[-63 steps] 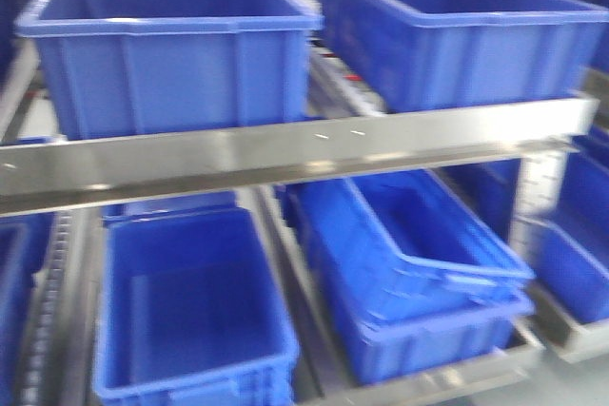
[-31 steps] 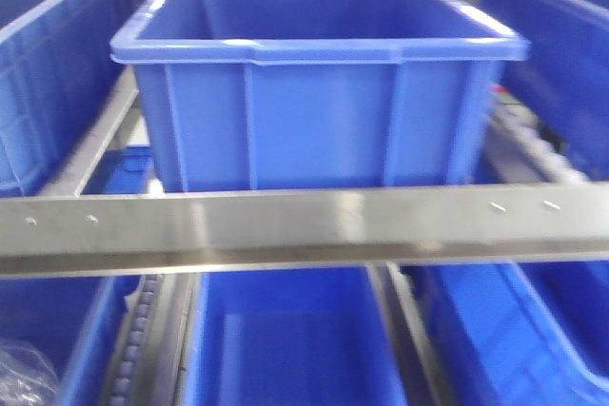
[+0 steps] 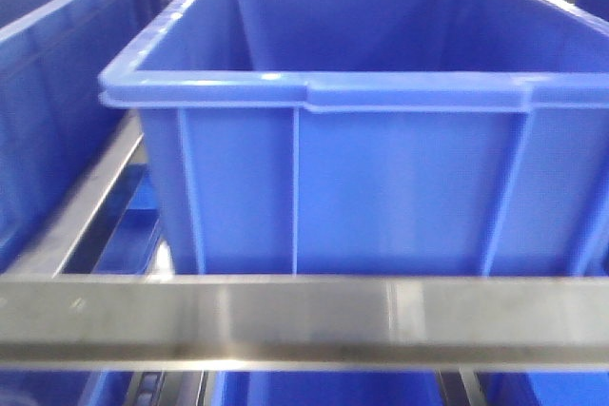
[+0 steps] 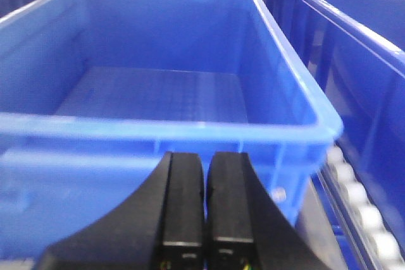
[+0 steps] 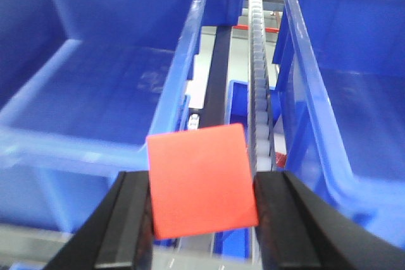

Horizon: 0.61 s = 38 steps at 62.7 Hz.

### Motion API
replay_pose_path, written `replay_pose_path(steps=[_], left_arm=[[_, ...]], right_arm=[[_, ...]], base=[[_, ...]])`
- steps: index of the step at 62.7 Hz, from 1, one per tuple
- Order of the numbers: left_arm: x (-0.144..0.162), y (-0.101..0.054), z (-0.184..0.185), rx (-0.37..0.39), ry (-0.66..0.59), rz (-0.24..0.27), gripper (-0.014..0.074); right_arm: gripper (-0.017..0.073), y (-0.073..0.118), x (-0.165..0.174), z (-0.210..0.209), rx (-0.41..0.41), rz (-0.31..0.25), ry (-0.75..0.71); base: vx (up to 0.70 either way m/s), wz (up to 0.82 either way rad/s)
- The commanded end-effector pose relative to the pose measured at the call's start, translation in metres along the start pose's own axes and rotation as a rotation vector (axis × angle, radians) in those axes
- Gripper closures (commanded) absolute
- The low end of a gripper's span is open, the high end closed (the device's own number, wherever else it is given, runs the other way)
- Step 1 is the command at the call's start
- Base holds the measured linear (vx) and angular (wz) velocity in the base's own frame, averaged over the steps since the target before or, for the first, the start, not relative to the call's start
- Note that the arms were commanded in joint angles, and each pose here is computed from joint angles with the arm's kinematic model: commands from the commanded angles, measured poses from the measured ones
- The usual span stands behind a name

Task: Pick red cube and place on left shelf
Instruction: 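Approach the shelf and stop in front of a blue bin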

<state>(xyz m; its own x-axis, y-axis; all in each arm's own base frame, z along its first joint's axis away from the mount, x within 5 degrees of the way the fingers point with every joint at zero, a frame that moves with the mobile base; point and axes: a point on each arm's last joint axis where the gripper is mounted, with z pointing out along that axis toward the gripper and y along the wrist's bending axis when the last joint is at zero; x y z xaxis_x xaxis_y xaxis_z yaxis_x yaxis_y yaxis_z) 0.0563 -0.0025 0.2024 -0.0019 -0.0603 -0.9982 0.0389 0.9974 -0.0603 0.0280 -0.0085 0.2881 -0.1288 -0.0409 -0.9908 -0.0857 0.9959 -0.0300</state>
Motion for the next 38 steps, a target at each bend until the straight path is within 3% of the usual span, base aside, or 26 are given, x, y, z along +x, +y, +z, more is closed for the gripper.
replay_pose_path(steps=[1, 38], left_arm=[[-0.0011, 0.0006, -0.0005, 0.000, -0.083, -0.012, 0.0492], [-0.0011, 0.0006, -0.0005, 0.000, -0.083, -0.012, 0.0492]], right_arm=[[0.0510, 0.0003, -0.0151, -0.0023, -0.003, -0.022, -0.093], [0.0510, 0.0003, -0.0151, -0.0023, -0.003, -0.022, -0.093]], base=[[0.21, -0.11], [0.13, -0.02]])
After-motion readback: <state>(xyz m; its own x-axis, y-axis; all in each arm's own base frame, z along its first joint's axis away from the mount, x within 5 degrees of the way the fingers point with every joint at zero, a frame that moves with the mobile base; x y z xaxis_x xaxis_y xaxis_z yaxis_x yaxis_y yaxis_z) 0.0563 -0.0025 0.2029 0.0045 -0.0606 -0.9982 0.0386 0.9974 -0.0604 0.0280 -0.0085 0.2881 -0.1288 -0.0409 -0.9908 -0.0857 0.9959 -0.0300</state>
